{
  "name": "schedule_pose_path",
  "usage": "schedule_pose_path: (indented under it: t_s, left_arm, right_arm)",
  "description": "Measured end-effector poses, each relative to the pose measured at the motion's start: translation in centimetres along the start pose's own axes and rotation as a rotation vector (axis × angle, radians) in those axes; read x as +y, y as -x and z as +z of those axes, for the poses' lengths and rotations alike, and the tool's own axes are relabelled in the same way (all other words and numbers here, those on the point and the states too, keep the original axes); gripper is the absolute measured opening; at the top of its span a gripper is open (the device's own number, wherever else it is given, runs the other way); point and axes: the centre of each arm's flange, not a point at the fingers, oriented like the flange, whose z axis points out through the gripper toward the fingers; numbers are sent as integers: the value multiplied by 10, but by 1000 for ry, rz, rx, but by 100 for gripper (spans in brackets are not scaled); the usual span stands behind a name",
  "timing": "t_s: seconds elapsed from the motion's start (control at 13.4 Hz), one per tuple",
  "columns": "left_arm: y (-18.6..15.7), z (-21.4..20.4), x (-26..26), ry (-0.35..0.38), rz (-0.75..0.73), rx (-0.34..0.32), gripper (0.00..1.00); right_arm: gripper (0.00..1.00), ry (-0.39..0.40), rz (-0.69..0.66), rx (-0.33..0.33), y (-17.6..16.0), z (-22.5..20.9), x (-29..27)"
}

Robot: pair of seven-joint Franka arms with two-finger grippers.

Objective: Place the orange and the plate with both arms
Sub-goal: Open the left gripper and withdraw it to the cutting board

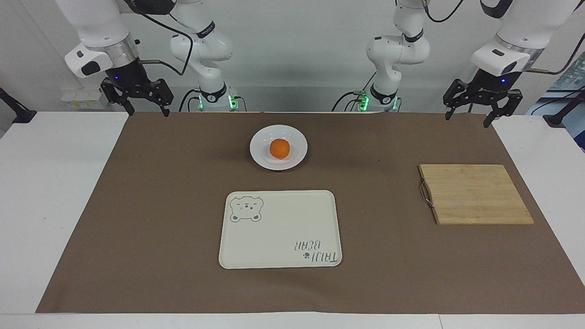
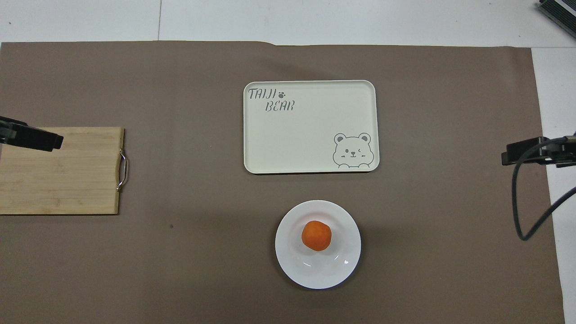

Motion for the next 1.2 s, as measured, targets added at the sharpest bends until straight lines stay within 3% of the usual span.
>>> schedule_pose_path:
  t_s: [0.52, 0.67, 0.82, 0.97, 1.2]
  left_arm:
    - [-16, 14, -6, -2, -3, -33, 100]
    - [-12, 33, -6, 10, -4, -73, 100]
    - [-1, 48, -4, 18, -7, -94, 100]
    - [10, 52, -3, 15, -9, -74, 100]
    - [19, 50, -1, 16, -8, -70, 100]
  right_arm:
    - [100, -3, 4, 0, 0, 0, 2]
    - [100, -25, 4, -3, 0, 1, 0]
    - [100, -60, 3, -20, 1, 8, -4]
    - [100, -109, 6, -51, 1, 25, -9]
    - [100, -176, 17, -49, -4, 51, -16]
